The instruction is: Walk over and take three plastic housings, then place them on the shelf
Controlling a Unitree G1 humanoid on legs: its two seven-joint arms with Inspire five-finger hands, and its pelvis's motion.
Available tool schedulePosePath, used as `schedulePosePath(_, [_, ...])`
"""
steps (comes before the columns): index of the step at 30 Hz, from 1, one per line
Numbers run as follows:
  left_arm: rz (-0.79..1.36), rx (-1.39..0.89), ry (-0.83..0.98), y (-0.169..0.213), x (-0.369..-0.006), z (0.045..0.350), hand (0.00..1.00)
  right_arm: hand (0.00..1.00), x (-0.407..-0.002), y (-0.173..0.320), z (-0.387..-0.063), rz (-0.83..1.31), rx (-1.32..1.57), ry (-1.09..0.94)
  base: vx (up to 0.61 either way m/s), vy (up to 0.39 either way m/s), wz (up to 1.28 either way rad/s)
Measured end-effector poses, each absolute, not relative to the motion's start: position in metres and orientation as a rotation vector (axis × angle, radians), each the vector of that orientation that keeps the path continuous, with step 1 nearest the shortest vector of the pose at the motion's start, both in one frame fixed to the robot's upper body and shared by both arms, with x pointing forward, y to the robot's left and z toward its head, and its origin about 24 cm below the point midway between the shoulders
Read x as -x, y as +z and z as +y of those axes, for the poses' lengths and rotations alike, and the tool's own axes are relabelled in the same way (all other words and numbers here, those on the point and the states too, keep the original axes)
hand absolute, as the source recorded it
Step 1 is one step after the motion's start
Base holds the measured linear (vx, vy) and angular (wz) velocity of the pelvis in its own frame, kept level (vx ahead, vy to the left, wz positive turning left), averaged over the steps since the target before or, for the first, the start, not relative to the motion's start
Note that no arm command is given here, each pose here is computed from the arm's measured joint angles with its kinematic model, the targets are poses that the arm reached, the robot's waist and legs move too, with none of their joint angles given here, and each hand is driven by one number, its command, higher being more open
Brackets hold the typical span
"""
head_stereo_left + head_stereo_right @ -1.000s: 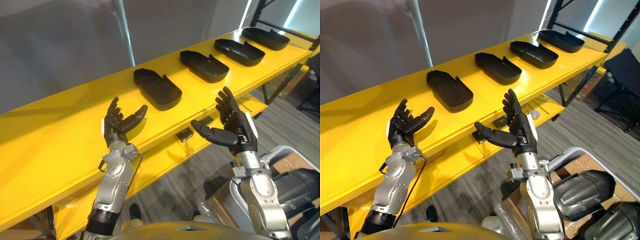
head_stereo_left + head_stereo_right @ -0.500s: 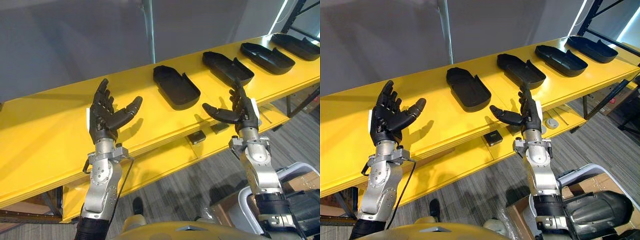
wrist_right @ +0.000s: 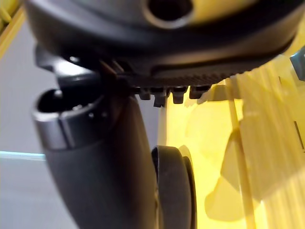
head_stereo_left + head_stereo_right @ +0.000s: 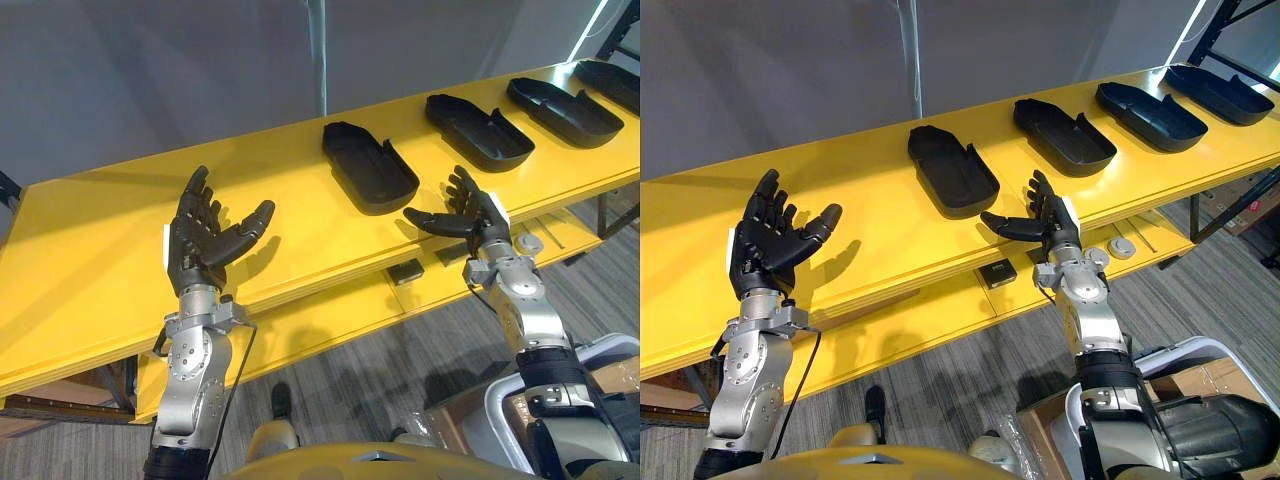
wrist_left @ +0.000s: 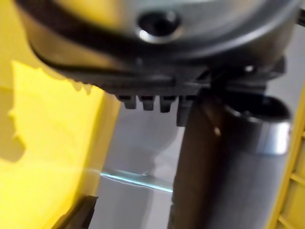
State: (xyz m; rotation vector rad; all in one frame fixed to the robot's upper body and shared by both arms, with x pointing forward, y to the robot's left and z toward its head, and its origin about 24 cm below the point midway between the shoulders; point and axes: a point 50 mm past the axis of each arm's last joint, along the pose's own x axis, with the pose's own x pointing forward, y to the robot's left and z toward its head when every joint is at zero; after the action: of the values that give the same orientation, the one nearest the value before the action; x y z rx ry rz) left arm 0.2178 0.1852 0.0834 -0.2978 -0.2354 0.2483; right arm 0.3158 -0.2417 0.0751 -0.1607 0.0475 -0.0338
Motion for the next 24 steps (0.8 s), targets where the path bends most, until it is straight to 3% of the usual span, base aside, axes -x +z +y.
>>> schedulePosePath(24, [-0.183, 0.298, 0.136, 0.072, -0.220, 0.173, 1.00, 1.00, -0.337, 0.085, -0.222, 0.041, 0.187, 0.139, 0.01, -0.011, 0.00])
